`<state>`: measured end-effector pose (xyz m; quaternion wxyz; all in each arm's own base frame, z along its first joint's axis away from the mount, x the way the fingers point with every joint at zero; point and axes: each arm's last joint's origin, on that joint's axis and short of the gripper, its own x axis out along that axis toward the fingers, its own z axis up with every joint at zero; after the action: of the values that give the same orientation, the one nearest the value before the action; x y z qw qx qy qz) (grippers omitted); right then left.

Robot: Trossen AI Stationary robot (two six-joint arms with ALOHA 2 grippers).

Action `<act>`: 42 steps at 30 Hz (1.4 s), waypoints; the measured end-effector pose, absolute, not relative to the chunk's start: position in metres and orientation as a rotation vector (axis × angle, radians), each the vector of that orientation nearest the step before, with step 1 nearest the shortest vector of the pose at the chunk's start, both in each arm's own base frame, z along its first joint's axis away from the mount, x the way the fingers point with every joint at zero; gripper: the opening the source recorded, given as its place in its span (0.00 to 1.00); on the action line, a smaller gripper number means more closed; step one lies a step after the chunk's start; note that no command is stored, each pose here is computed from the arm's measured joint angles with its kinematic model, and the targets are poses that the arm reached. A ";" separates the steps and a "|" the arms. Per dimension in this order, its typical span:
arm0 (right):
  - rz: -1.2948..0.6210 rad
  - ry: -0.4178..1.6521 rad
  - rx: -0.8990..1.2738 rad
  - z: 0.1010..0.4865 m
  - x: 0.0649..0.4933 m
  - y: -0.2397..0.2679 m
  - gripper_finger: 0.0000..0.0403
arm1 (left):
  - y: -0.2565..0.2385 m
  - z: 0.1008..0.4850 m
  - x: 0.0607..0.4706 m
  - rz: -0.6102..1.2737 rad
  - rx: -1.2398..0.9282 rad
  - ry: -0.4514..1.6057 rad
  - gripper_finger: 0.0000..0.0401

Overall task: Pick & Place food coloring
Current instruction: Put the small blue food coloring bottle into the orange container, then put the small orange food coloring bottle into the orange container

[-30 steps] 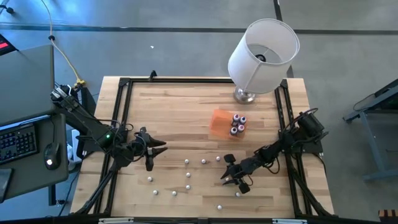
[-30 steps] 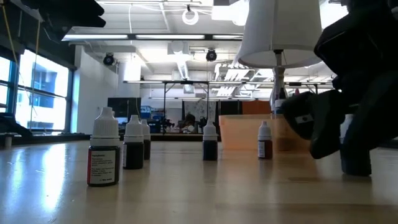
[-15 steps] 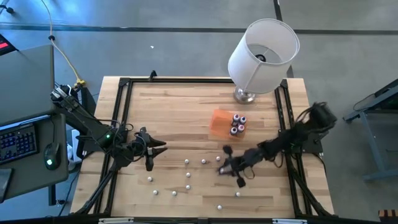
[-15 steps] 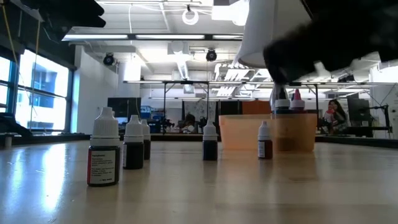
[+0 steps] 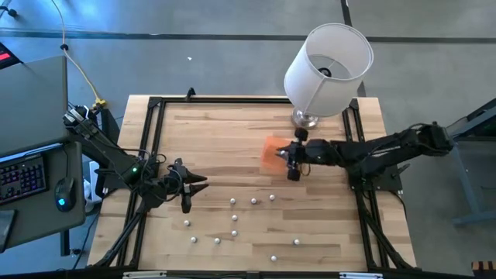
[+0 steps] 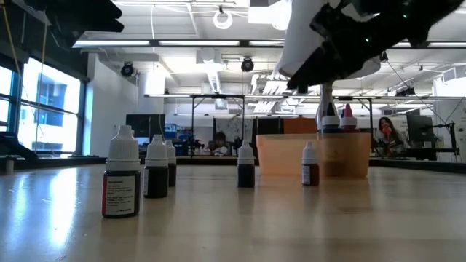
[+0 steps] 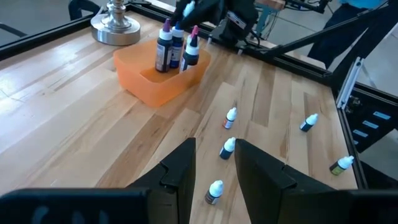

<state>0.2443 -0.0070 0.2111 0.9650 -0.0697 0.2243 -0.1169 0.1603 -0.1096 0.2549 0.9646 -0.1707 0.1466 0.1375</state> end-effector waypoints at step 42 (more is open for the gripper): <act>-0.129 1.094 -0.015 0.248 0.323 -0.032 0.30 | -0.112 0.253 0.160 0.205 -0.354 0.356 0.28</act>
<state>0.3231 -0.0319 0.2477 0.8520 -0.0071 0.5199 -0.0615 0.1599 -0.1115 0.2528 0.9634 -0.1751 0.1758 0.1014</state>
